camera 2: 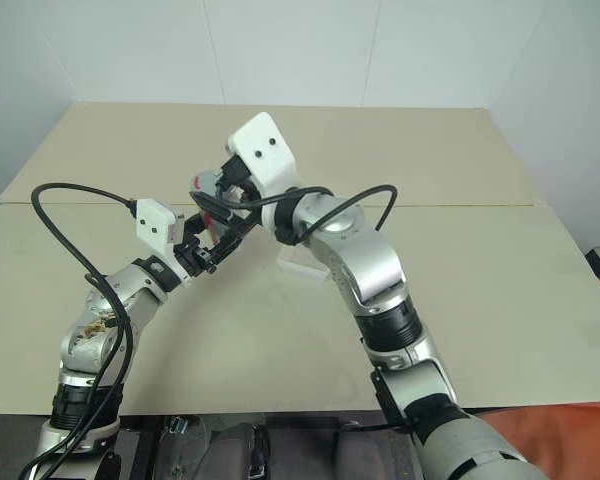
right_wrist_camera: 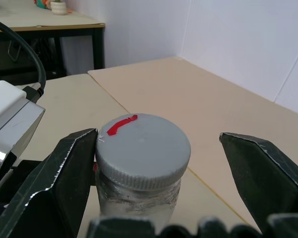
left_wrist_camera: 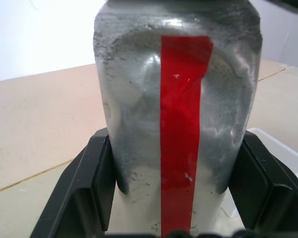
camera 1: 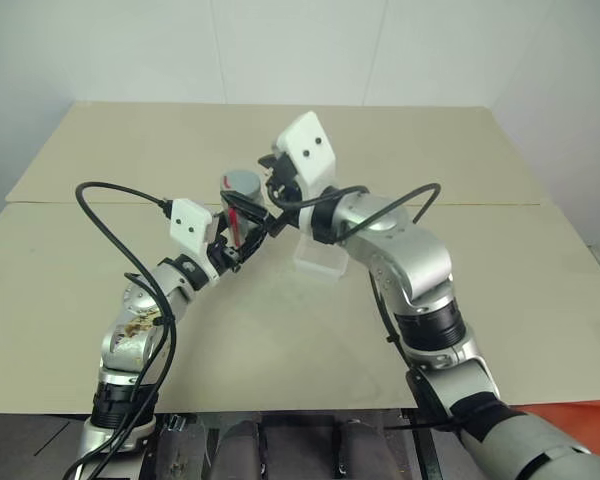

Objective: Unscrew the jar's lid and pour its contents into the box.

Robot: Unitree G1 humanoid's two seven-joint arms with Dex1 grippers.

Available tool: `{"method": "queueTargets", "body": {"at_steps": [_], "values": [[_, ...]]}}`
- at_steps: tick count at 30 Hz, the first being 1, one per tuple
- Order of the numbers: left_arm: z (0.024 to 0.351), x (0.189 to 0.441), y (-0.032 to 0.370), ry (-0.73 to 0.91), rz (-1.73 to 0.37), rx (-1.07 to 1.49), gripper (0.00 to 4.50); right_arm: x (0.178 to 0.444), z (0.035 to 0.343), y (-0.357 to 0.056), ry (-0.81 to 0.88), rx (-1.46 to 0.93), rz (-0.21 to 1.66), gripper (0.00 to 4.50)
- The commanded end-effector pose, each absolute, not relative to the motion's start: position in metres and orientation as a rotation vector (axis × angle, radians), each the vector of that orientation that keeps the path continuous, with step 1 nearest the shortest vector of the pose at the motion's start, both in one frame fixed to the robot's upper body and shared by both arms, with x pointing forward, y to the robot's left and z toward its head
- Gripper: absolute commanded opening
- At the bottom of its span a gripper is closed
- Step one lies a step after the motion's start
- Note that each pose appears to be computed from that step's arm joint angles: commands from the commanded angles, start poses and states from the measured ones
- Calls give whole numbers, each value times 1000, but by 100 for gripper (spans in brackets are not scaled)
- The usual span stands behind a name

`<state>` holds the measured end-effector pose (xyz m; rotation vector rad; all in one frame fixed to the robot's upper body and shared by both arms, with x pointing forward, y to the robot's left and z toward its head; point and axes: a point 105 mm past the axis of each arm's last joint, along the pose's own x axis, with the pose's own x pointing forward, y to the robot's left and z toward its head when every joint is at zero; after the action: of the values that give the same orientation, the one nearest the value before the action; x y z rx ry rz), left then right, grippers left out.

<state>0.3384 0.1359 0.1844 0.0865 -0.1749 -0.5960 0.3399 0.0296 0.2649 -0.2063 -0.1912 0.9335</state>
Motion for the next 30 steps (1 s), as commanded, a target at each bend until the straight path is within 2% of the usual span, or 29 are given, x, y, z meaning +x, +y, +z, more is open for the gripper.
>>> {"method": "queueTargets", "body": {"at_steps": [1, 30], "values": [[200, 334, 136, -237, -594, 103, 278, 336, 278, 22, -249, -206, 916, 446], [198, 331, 138, -227, -594, 102, 278, 332, 271, 3, -229, -209, 906, 446]]}}
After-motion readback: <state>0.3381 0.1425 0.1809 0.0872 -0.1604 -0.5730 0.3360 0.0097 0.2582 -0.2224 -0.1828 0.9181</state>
